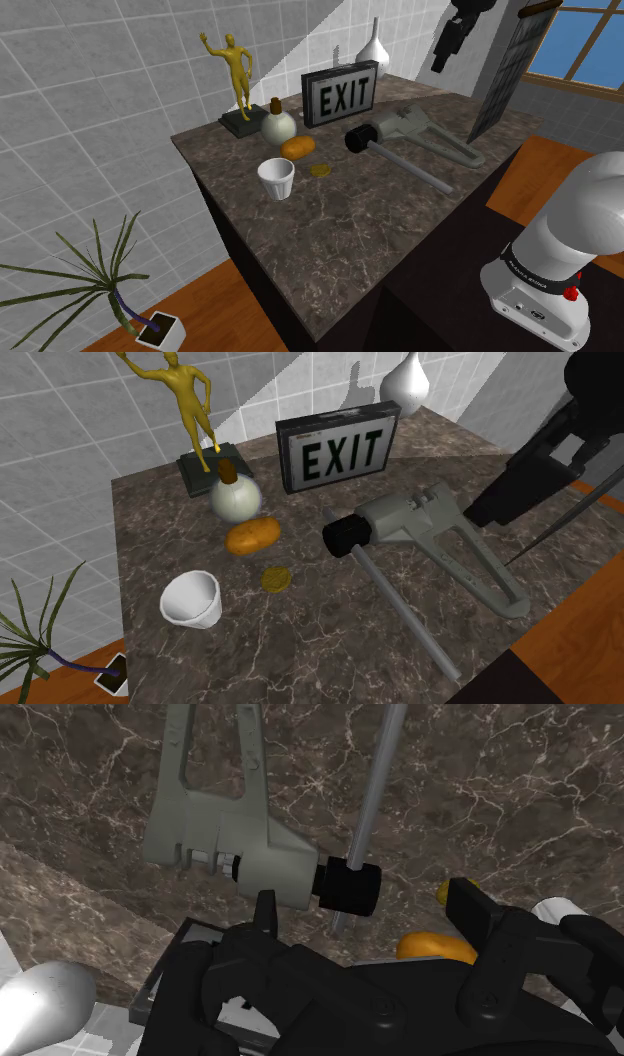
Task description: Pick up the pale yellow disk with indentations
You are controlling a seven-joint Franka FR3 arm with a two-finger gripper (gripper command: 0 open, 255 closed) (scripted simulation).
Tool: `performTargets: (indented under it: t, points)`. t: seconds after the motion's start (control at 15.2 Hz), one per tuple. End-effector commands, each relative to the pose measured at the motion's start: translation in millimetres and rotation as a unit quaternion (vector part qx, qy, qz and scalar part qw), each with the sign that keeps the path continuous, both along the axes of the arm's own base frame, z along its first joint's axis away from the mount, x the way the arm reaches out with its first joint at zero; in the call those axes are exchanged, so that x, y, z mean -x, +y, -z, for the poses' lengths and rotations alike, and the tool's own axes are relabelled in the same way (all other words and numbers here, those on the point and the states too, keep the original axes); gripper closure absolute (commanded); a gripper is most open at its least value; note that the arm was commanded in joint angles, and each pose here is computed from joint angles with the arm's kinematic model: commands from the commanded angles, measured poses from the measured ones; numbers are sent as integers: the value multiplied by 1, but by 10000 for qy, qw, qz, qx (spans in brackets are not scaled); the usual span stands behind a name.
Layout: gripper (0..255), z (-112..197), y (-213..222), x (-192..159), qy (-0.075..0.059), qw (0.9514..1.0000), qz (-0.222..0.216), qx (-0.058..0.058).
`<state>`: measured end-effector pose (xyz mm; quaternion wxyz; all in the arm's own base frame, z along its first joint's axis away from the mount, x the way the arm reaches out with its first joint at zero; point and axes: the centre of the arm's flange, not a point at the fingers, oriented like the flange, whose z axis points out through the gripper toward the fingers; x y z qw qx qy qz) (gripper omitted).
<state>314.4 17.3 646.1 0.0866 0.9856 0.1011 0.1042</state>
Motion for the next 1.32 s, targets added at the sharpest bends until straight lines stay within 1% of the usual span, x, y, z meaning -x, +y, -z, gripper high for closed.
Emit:
performTargets:
  t: [0.0,0.59,1.25]
  points:
    - [0,0,0,0,0,10000,0,0]
    - [0,79,54,-75,413,9990,-15,-143]
    - [0,172,117,-151,870,9957,-32,-301]
